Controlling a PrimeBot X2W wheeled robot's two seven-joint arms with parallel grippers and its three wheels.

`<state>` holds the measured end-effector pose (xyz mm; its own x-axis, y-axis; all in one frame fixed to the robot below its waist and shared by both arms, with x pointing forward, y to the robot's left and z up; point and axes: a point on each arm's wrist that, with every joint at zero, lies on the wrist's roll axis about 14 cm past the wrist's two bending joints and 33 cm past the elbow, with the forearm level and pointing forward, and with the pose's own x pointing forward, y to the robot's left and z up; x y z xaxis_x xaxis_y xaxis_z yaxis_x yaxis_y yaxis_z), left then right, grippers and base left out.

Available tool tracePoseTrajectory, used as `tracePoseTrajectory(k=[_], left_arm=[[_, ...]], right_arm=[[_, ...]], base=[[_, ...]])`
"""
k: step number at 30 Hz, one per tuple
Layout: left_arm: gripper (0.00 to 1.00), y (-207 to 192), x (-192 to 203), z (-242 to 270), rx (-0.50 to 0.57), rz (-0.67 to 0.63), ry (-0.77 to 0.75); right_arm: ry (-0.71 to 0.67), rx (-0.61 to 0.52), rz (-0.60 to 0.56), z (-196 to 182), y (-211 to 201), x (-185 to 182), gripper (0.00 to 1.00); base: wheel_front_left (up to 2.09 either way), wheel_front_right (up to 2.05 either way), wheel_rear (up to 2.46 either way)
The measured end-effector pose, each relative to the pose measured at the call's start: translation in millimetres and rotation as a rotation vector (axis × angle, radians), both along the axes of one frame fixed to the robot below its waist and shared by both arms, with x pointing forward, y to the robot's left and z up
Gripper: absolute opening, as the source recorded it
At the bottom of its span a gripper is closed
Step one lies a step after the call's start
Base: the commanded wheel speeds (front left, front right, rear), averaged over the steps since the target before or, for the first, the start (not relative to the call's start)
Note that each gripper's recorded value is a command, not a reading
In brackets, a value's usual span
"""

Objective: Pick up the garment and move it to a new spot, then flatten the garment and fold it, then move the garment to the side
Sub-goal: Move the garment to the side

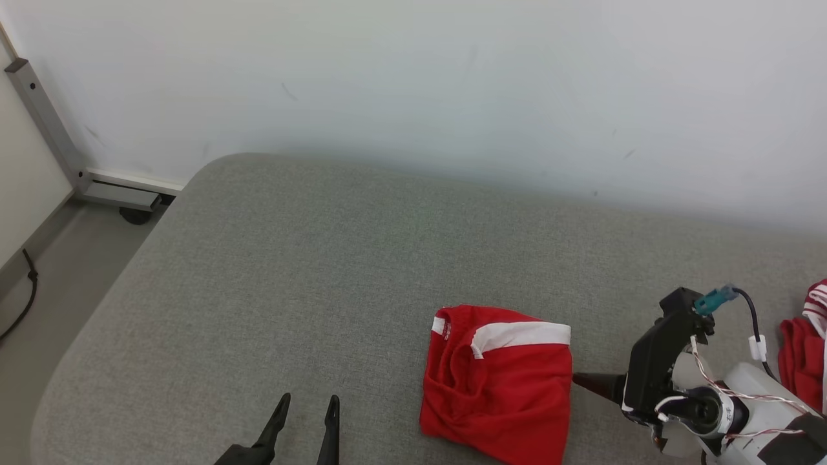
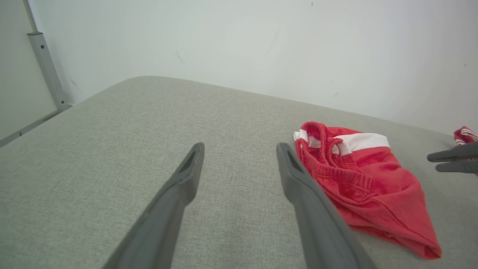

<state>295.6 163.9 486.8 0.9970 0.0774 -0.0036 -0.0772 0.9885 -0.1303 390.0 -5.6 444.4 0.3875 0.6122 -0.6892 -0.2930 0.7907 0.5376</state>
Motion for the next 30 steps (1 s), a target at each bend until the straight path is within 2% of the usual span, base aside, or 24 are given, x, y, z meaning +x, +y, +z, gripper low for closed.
tracePoseTrajectory(k=[3,10,23,24,25,26,30], left_arm=[[1.0,-3,3,-1,0.007,-0.009,0.007],[1.0,-5,2,-4,0.008,-0.01,0.019],[1.0,8,0,-8,0.005,0.038,0.039],[1.0,9,0,-8,0.004,0.041,0.041],[1.0,10,0,-9,0.002,0.043,0.044],[1.0,11,0,-10,-0.001,0.046,0.046],[1.0,12,-1,-12,-0.017,0.056,0.053]], right_arm=[[0.037,-0.028,-0.018,-15,-8,-2,1.0],[0.076,-0.014,-0.038,-24,-3,2,1.0],[0.133,-0.06,0.019,-45,28,3,1.0],[0.137,-0.068,0.026,-47,28,2,0.88],[0.142,-0.078,0.032,-49,29,1,0.16],[0.149,-0.091,0.043,-52,29,-1,0.0],[0.171,-0.103,0.058,-55,31,-5,0.0]], base=[[0.0,0.0,0.0],[0.0,0.0,0.0],[0.0,0.0,0.0],[0.0,0.0,0.0],[0.0,0.0,0.0],[0.0,0.0,0.0],[0.0,0.0,0.0]])
